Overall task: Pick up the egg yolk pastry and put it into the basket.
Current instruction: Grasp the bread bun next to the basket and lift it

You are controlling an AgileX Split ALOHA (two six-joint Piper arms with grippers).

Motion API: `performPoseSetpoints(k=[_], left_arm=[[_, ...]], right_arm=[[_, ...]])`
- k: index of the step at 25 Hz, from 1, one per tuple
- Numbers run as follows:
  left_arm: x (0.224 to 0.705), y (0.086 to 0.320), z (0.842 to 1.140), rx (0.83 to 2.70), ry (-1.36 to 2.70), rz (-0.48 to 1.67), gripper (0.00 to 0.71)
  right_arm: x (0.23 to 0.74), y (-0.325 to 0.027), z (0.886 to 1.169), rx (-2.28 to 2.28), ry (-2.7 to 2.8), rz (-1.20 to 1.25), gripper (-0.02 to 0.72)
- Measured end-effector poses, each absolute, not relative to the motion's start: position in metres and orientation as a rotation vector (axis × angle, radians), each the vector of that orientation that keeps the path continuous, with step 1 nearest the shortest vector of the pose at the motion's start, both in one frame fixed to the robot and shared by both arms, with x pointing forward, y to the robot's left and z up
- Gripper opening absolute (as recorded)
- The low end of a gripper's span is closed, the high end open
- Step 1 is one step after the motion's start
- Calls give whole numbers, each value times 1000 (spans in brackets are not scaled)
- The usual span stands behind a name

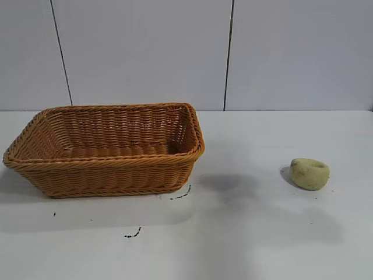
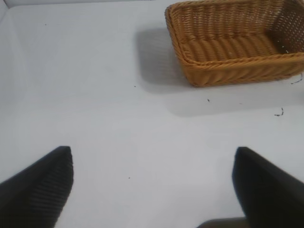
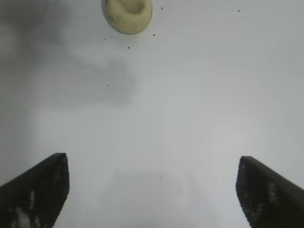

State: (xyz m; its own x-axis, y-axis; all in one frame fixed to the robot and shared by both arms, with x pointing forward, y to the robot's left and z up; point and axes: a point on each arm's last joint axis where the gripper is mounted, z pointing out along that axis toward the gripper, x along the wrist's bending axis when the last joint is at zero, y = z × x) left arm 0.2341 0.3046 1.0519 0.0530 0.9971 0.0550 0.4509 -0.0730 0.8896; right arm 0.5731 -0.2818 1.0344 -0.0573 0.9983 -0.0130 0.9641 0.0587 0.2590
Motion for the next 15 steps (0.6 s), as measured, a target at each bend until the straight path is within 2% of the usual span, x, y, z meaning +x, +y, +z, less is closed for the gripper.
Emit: performPoseSetpoints(k=[7,15], left_arm=[[234,305,1052,1618,1483,969,693],[234,305,1052,1618,1483,969,693]], right_arm=[[631,-274,1003,2027,2185,238,685],[644,-247,977,1973,2283,208,685]])
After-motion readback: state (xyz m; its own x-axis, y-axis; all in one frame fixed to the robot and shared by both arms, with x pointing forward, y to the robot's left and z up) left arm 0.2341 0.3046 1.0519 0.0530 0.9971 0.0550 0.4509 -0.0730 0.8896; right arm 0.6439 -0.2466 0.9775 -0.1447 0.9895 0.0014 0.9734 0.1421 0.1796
